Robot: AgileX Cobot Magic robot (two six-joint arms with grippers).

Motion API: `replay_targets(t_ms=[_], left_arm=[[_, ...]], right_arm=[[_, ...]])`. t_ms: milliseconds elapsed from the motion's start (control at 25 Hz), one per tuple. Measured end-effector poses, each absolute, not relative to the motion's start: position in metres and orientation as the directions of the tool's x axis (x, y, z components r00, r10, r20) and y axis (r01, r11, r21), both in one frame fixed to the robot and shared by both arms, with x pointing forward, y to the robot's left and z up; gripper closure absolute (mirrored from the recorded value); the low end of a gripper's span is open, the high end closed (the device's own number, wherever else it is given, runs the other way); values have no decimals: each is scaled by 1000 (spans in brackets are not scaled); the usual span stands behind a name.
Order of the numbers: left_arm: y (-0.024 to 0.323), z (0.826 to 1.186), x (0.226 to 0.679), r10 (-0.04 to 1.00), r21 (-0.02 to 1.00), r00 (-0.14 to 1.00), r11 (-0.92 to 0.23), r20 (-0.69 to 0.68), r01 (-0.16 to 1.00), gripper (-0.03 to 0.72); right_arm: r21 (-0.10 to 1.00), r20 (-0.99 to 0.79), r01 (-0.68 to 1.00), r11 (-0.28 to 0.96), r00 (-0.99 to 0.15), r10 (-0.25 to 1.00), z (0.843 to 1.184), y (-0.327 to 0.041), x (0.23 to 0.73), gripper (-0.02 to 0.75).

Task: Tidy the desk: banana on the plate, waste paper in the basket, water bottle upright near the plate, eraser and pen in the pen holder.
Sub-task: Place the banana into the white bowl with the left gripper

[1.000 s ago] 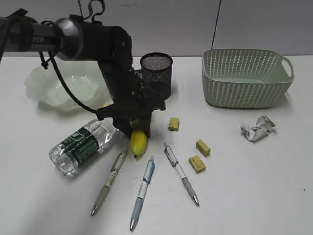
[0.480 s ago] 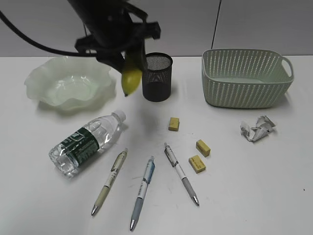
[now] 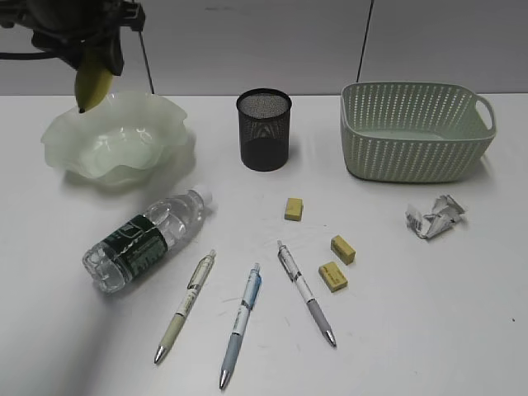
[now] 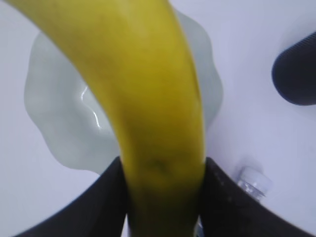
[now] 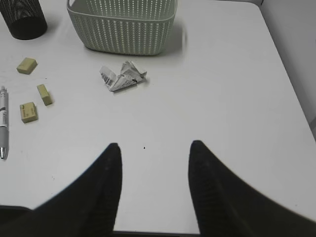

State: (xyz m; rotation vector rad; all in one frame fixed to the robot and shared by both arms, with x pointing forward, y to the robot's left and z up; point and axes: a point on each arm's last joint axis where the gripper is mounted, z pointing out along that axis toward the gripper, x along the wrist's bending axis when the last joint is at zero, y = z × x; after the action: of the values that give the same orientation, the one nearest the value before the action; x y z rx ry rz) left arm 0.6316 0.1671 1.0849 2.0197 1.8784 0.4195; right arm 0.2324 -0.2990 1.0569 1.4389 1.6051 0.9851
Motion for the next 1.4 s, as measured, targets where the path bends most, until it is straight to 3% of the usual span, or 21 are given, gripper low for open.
replay_targets(t_ms=[280, 680, 760, 1000, 1200, 1400], left_arm=[[196, 1040, 664, 997, 392, 71, -62, -7, 918, 369], [189, 967, 684, 997, 272, 72, -60, -33, 960, 369], [190, 966, 686, 997, 287, 71, -57, -38, 956, 359], [189, 970, 686, 996, 302, 70, -52, -49, 952, 225], [190, 982, 680, 997, 290, 69, -52, -47, 955, 214], [198, 1026, 662, 997, 303, 75, -67, -15, 951, 213]], right_arm=[[907, -39, 416, 71, -84, 996, 1057, -299, 232, 374], [907, -29, 416, 65, -91, 995, 1057, -298, 232, 374], [907, -39, 416, 71, -84, 996, 1057, -299, 232, 374], [907, -29, 416, 64, -91, 995, 1057, -298, 232, 374], [907, -39, 416, 70, -84, 996, 1057, -299, 232, 374], [907, -38, 416, 69, -84, 996, 1057, -299, 232, 374]])
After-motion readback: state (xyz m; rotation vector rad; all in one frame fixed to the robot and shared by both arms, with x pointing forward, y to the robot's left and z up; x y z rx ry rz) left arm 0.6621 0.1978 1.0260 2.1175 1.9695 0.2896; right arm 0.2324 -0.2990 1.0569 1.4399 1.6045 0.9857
